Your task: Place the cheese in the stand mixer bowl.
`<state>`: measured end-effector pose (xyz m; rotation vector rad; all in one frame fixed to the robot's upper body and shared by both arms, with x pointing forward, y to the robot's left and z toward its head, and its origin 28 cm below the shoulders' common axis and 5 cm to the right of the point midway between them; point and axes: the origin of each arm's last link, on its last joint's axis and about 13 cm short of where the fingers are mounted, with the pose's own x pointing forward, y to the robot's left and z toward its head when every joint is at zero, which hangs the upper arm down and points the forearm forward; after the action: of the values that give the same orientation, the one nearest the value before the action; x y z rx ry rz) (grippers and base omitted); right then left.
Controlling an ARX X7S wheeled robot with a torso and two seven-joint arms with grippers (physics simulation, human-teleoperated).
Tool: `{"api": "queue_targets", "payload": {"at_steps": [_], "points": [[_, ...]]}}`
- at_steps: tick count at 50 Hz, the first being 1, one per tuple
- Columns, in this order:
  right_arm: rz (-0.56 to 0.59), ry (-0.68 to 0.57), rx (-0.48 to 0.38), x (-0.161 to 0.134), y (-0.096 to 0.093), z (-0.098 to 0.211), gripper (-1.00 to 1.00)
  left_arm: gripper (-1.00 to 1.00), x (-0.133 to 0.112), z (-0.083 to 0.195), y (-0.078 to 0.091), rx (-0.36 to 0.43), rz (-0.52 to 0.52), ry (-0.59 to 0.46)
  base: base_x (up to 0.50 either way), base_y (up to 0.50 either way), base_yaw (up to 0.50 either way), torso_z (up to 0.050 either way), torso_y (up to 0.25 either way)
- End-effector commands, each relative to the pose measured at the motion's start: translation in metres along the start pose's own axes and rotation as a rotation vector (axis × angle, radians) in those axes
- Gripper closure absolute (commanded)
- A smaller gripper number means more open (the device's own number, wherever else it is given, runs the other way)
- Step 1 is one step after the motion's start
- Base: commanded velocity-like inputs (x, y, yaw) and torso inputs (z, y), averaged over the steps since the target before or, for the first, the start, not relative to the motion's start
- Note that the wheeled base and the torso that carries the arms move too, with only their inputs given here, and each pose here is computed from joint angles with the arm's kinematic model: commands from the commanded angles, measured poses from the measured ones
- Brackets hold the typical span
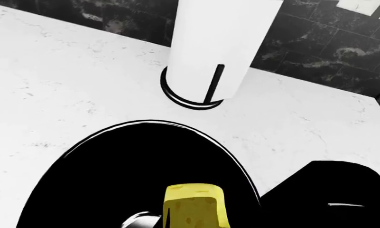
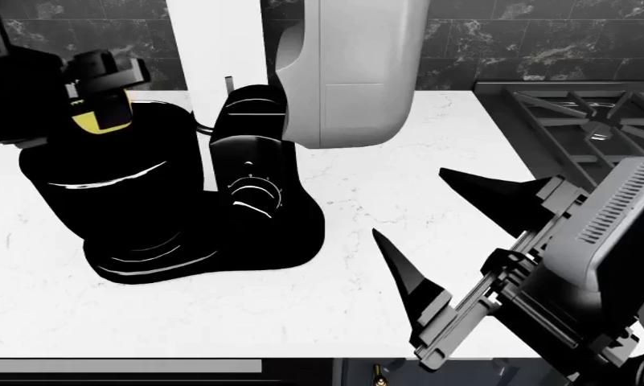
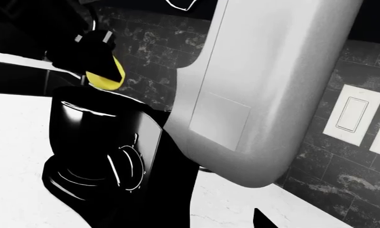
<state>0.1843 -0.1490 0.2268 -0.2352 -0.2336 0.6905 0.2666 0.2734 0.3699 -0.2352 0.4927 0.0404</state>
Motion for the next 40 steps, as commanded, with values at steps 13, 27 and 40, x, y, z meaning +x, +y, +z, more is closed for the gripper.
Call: {"api": "queue_targets", "payload": {"at_steps": [13,27,40], "points": [[-0.004,-0.002,0.003,0.0,-0.001,-0.002,-1.0,1.0,0.019,0.007,-0.006,0.029,0.064,0.031,0.0,0.0,0.0,0.0,0.001],[-0.009,-0.001,0.011,0.0,-0.002,-0.006,-1.0,1.0,0.031,0.006,-0.01,0.053,0.078,0.049,0.0,0.0,0.0,0.0,0.0],[-0.008,0.0,0.013,0.0,-0.002,-0.006,-1.0,-1.0,0.027,0.008,-0.009,0.052,0.076,0.047,0.0,0.0,0.0,0.0,0.0]]}}
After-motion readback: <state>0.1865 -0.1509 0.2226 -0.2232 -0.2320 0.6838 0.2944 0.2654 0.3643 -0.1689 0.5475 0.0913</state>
